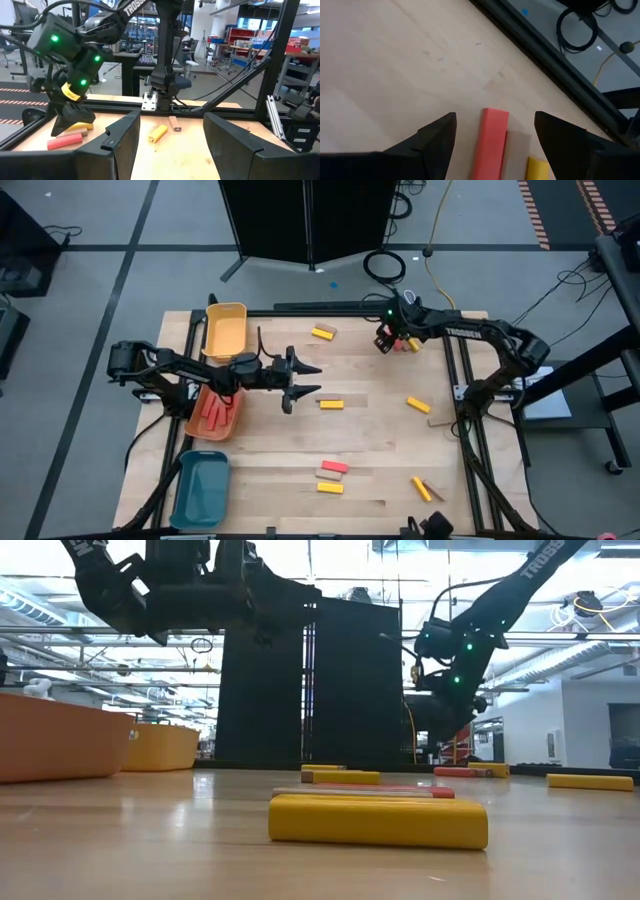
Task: Sort blocks
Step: Put the top red block in the orange bin
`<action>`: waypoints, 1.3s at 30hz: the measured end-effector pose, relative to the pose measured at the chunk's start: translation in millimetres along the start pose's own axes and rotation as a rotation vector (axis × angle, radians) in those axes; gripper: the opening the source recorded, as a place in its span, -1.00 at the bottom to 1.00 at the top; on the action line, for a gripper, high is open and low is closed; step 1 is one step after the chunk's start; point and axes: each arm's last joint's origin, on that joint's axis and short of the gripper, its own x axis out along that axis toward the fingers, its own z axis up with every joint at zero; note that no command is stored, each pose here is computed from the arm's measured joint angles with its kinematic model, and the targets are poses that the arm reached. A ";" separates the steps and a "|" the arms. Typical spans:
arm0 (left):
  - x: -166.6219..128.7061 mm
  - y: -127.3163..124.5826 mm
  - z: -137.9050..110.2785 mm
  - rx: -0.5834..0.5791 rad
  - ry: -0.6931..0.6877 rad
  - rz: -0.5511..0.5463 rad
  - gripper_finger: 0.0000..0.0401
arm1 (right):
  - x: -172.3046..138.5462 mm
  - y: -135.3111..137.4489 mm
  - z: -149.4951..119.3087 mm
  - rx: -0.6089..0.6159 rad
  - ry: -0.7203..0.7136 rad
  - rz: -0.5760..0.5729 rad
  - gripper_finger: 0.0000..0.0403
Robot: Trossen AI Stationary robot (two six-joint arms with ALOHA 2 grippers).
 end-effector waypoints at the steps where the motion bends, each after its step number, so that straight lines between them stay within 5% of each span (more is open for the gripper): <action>1: 0.0 0.0 0.0 0.002 0.000 0.000 0.07 | 3.0 -1.3 -0.8 -0.002 0.011 -0.004 0.30; 24: -0.1 0.7 -1.7 0.007 0.018 0.011 0.07 | 48.6 0.1 -13.6 -0.141 0.130 0.044 0.30; 34: 2.6 1.0 3.6 0.011 -0.010 0.014 0.07 | 51.4 -15.7 -17.3 0.021 0.163 0.145 0.30; 39: 3.1 1.0 4.4 0.015 -0.013 0.014 0.07 | 51.4 -16.1 -18.0 0.028 0.170 0.149 0.14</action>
